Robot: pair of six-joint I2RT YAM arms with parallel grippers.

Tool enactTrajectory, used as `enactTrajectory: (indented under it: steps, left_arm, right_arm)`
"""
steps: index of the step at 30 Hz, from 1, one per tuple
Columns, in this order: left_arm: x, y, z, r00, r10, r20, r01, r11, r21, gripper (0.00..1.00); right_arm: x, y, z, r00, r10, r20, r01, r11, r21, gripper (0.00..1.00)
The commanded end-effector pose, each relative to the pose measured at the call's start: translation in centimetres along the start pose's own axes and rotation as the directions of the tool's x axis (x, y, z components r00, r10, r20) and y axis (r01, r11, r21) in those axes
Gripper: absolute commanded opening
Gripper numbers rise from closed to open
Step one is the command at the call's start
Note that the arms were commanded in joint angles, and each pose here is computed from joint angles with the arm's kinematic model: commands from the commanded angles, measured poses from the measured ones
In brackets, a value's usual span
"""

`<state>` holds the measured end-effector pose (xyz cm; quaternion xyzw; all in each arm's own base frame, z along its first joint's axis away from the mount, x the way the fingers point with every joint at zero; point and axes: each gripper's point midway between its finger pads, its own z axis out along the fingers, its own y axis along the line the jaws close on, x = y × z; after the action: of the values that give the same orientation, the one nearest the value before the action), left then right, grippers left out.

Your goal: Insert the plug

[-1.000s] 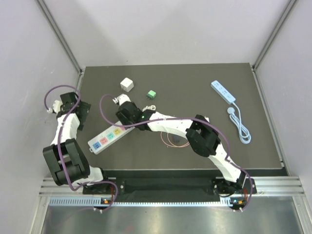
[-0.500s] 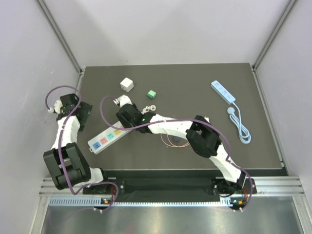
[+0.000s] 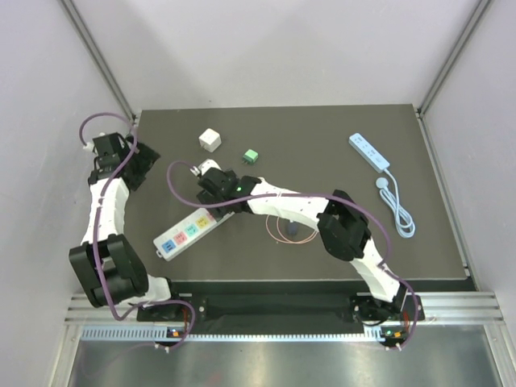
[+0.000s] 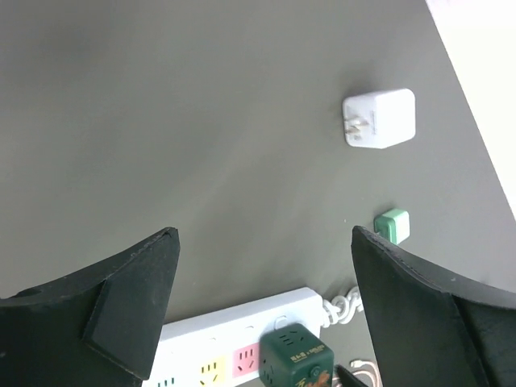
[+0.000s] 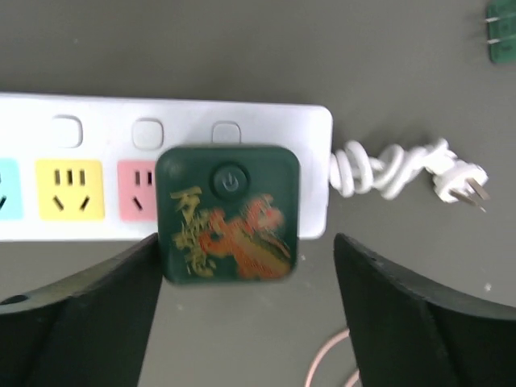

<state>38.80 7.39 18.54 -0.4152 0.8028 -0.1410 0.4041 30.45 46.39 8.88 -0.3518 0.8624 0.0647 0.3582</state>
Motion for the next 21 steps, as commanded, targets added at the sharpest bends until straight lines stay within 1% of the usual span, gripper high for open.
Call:
enactTrajectory:
  steps: [1, 2, 3, 4, 5, 6, 7, 8, 9, 10, 11, 12, 13, 14, 15, 17, 18, 19, 21]
  left_arm:
    - [-0.5, -3.3, -0.4, 0.990, 0.140, 0.009, -0.141, 0.988, 0.066, 0.92]
    - [-0.7, -3.6, -0.2, 0.987, 0.157, 0.013, -0.158, 0.986, 0.058, 0.92]
    - [-0.6, -3.9, -0.1, 0.985, 0.175, 0.009, -0.175, 0.983, 0.059, 0.92]
    - [0.2, -4.4, 0.4, 0.977, 0.213, -0.012, -0.212, 0.975, 0.065, 0.92]
    - [0.2, -5.2, 0.5, 0.972, 0.235, -0.009, -0.233, 0.969, 0.083, 0.91]
    - [0.4, -5.8, 0.6, 0.967, 0.256, -0.010, -0.254, 0.963, 0.092, 0.90]
    - [1.6, -6.6, 1.4, 0.953, 0.300, -0.035, -0.295, 0.950, 0.106, 0.89]
    - [1.4, -7.9, 1.3, 0.945, 0.325, -0.025, -0.320, 0.940, 0.121, 0.88]
    - [1.8, -8.6, 1.7, 0.934, 0.355, -0.022, -0.350, 0.929, 0.121, 0.88]
    - [3.6, -9.3, 2.7, 0.907, 0.417, -0.056, -0.408, 0.904, 0.124, 0.88]
    - [3.2, -10.7, 2.8, 0.896, 0.443, -0.036, -0.436, 0.891, 0.127, 0.88]
    - [3.3, -11.1, 3.3, 0.879, 0.475, -0.033, -0.469, 0.876, 0.112, 0.87]
    - [4.8, -12.0, 3.7, 0.863, 0.502, -0.057, -0.492, 0.861, 0.131, 0.86]
    - [5.3, -12.5, 4.5, 0.856, 0.509, -0.083, -0.496, 0.857, 0.142, 0.85]
    - [6.3, -13.1, 4.8, 0.850, 0.516, -0.106, -0.493, 0.850, 0.186, 0.84]
    - [8.7, -14.5, 5.5, 0.828, 0.545, -0.131, -0.501, 0.825, 0.262, 0.81]
    - [9.3, -15.8, 5.7, 0.820, 0.563, -0.105, -0.512, 0.802, 0.307, 0.81]
    - [11.0, -16.9, 5.7, 0.781, 0.618, -0.093, -0.554, 0.754, 0.353, 0.81]
    - [12.4, -17.7, 7.1, 0.730, 0.679, -0.074, -0.611, 0.698, 0.374, 0.80]
  right_arm:
    - [-5.1, -2.5, -6.7, 0.994, 0.019, 0.112, -0.018, 1.000, -0.004, 0.86]
    - [-5.3, -2.8, -7.3, 0.992, 0.026, 0.121, -0.026, 1.000, -0.007, 0.87]
    - [-4.5, -3.0, -7.4, 0.994, 0.025, 0.107, -0.025, 1.000, -0.005, 0.89]
    - [-5.1, -3.6, -9.1, 0.990, 0.038, 0.135, -0.037, 0.999, -0.007, 0.91]
    - [-5.2, -4.0, -9.7, 0.987, 0.053, 0.150, -0.052, 0.999, -0.010, 0.91]
    - [-4.6, -4.7, -11.1, 0.985, 0.065, 0.159, -0.064, 0.998, -0.011, 0.91]
    - [-4.2, -5.6, -11.6, 0.983, 0.082, 0.163, -0.082, 0.997, -0.008, 0.91]
    - [-4.0, -6.2, -12.1, 0.978, 0.106, 0.178, -0.106, 0.994, -0.011, 0.91]
    - [-1.5, -6.9, -11.5, 0.985, 0.105, 0.137, -0.106, 0.994, 0.004, 0.91]
    - [-1.7, -8.3, -13.1, 0.976, 0.136, 0.172, -0.140, 0.990, 0.007, 0.91]
    - [-1.1, -9.0, -13.3, 0.972, 0.159, 0.174, -0.164, 0.986, 0.010, 0.91]
    - [0.3, -10.2, -13.7, 0.968, 0.184, 0.173, -0.188, 0.982, 0.011, 0.91]
    - [0.9, -10.8, -13.9, 0.964, 0.196, 0.178, -0.202, 0.979, 0.014, 0.91]
    - [1.2, -11.3, -13.9, 0.959, 0.212, 0.189, -0.218, 0.976, 0.013, 0.90]
    - [2.3, -11.9, -14.3, 0.958, 0.219, 0.186, -0.226, 0.974, 0.018, 0.90]
    - [3.1, -13.6, -14.4, 0.950, 0.245, 0.194, -0.258, 0.965, 0.042, 0.90]
    - [4.1, -14.2, -14.6, 0.949, 0.253, 0.190, -0.267, 0.962, 0.050, 0.90]
    - [4.3, -15.1, -14.7, 0.942, 0.269, 0.199, -0.286, 0.956, 0.061, 0.90]
    - [5.0, -15.9, -15.2, 0.934, 0.284, 0.218, -0.304, 0.951, 0.060, 0.90]
